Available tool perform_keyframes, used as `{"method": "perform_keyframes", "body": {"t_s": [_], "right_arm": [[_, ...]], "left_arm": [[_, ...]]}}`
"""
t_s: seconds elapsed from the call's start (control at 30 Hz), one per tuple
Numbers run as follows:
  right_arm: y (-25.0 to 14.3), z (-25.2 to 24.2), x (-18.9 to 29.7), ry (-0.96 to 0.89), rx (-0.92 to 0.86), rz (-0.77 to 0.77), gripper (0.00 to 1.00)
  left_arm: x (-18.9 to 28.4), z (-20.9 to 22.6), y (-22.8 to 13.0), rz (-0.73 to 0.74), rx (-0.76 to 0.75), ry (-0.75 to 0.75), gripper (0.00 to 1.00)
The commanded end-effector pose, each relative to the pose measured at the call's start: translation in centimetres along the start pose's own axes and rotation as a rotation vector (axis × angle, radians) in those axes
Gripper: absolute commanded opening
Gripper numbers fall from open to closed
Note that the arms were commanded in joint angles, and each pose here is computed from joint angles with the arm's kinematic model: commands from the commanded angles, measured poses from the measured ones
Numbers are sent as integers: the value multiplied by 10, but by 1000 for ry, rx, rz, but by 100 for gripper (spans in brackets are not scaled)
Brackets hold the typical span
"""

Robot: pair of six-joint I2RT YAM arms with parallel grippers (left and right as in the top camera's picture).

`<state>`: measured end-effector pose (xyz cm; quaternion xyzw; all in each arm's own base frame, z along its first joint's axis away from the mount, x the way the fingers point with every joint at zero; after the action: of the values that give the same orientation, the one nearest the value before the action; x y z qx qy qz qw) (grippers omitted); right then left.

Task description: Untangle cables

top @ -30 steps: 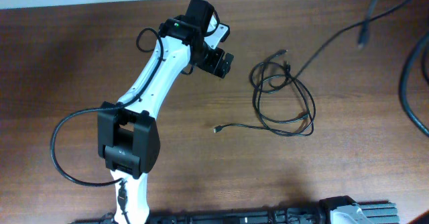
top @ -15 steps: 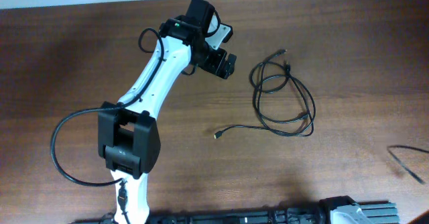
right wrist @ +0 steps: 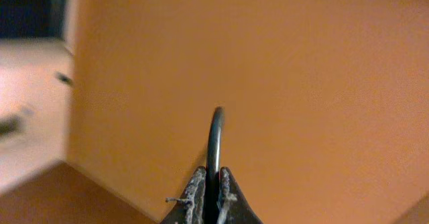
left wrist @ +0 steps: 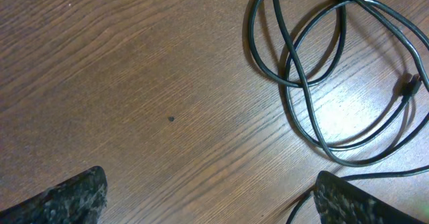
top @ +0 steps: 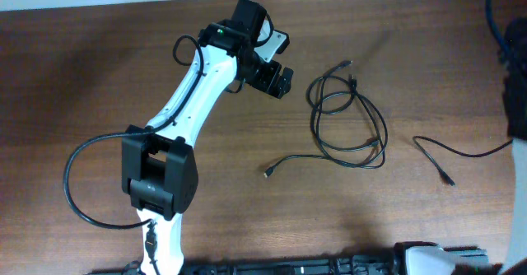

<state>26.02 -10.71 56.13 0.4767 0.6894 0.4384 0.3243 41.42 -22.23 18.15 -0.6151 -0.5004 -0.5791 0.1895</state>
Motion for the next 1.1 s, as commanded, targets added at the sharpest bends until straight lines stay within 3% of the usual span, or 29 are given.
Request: {"method": "perform_keyframes", "body": {"t_s": [0.0,0.27,0.5,0.77,1.07], "right_arm": [[-28,7,-46,-144,9,123,4],[-107,-29,-129,-182,-221,347,4],[-186,-64,-184,85,-475,592,4],[-265,-38,-230,139,-471,834,4],[-332,7,-250,249,-459,1064,4]], "left_arm": [[-2,-4,0,4,-21,-21,99],[-2,-5,-1,10,-19,-22,99],[-3,-7,0,6,-22,-37,99],[-4,-24,1,1,-42,-122,99],[-9,-44,1,5,-84,-137,99]]}}
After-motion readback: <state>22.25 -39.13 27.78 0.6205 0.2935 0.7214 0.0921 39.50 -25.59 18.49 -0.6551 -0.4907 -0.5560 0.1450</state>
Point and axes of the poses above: each gripper's point midway between its finger pads, its own x axis back along the fingers, its own z axis along the line the jaws close on, y = z × x, the point moved 7 cm from there along x, back along the fingers, and after that the axes turned 4 degrees about x, right-handed, at the moved point
